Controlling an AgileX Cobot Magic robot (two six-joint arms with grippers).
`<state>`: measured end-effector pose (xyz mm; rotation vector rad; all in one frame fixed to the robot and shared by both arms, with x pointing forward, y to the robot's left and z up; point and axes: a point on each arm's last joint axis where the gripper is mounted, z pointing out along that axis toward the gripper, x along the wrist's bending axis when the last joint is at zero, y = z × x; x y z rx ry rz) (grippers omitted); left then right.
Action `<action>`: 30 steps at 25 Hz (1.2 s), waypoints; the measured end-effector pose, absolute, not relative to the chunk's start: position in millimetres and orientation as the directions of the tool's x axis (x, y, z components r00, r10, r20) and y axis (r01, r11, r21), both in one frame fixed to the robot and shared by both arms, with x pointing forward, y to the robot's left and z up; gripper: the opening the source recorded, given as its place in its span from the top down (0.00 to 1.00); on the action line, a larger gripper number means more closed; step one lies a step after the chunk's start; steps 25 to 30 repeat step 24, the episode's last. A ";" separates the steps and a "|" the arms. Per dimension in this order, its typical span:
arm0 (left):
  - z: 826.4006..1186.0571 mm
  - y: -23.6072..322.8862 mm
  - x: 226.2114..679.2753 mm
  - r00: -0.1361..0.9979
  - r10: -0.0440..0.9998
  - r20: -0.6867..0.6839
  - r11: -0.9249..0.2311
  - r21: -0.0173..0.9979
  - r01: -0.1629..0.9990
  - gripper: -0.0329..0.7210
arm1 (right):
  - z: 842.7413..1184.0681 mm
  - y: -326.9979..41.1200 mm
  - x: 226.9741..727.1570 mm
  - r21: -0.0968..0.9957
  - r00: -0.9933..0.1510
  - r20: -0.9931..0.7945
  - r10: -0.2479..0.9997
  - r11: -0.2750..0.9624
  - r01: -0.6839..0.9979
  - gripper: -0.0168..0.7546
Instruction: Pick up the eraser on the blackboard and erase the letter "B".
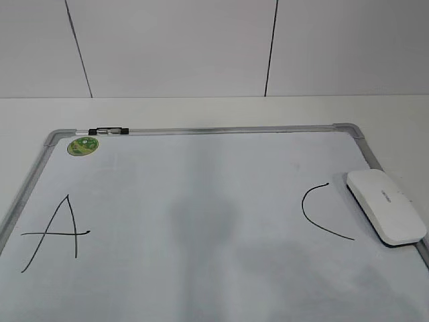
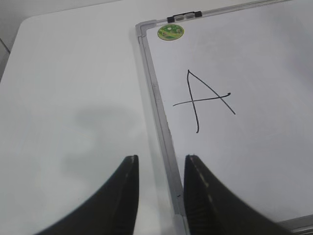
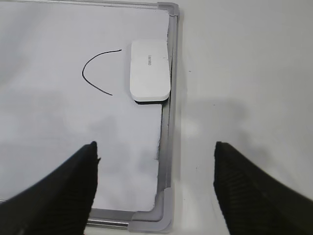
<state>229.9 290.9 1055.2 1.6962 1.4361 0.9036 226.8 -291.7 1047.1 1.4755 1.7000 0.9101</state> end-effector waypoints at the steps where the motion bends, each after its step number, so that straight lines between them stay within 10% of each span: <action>1: 1055.2 290.9 229.9 0.131 0.990 0.058 -0.115 0.869 0.480 0.64 | 1047.1 -291.7 226.8 0.859 -0.108 -0.058 0.992 0.105 0.502 0.21; 30: 1055.2 290.9 229.9 0.131 0.990 0.058 -0.115 0.869 0.480 0.64 | 1047.1 -292.0 226.8 0.858 -0.105 -0.061 0.993 0.106 0.502 0.22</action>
